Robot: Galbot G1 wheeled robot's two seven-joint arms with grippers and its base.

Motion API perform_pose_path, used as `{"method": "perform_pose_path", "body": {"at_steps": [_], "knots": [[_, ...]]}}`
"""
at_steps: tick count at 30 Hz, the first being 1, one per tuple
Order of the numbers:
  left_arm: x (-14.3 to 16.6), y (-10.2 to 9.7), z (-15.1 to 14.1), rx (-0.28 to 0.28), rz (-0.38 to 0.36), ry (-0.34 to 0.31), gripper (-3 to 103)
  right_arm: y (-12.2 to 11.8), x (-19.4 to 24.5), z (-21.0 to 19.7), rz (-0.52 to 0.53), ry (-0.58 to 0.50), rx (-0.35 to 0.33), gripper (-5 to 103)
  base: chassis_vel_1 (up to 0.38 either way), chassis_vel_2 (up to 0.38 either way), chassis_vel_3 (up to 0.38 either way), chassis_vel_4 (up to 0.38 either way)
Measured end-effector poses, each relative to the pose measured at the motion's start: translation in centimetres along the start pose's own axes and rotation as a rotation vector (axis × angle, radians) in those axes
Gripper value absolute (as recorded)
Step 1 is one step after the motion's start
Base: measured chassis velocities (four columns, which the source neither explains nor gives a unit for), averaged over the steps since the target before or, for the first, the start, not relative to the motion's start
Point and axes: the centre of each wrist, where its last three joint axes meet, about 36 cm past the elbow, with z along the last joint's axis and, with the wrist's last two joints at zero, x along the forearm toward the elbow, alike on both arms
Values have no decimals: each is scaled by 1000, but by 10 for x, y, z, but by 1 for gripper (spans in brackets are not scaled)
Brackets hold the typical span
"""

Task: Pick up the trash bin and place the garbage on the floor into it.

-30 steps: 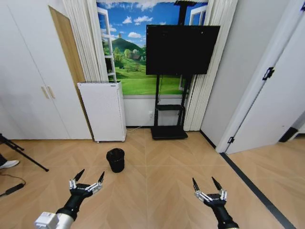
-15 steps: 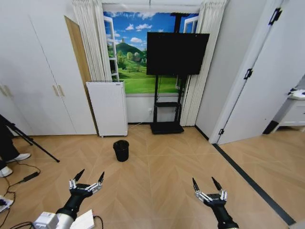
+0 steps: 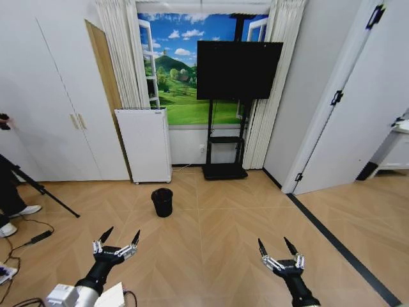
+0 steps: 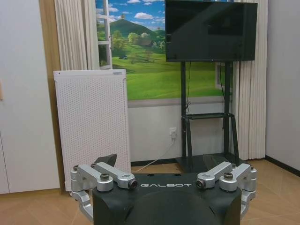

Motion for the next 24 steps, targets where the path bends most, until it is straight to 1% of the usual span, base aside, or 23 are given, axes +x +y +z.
{"method": "perform_pose_path", "body": {"at_steps": [24], "knots": [[0,0,0,0,0,0,100,0,0,0,0,0,0,100,0,0,0,0]]}}
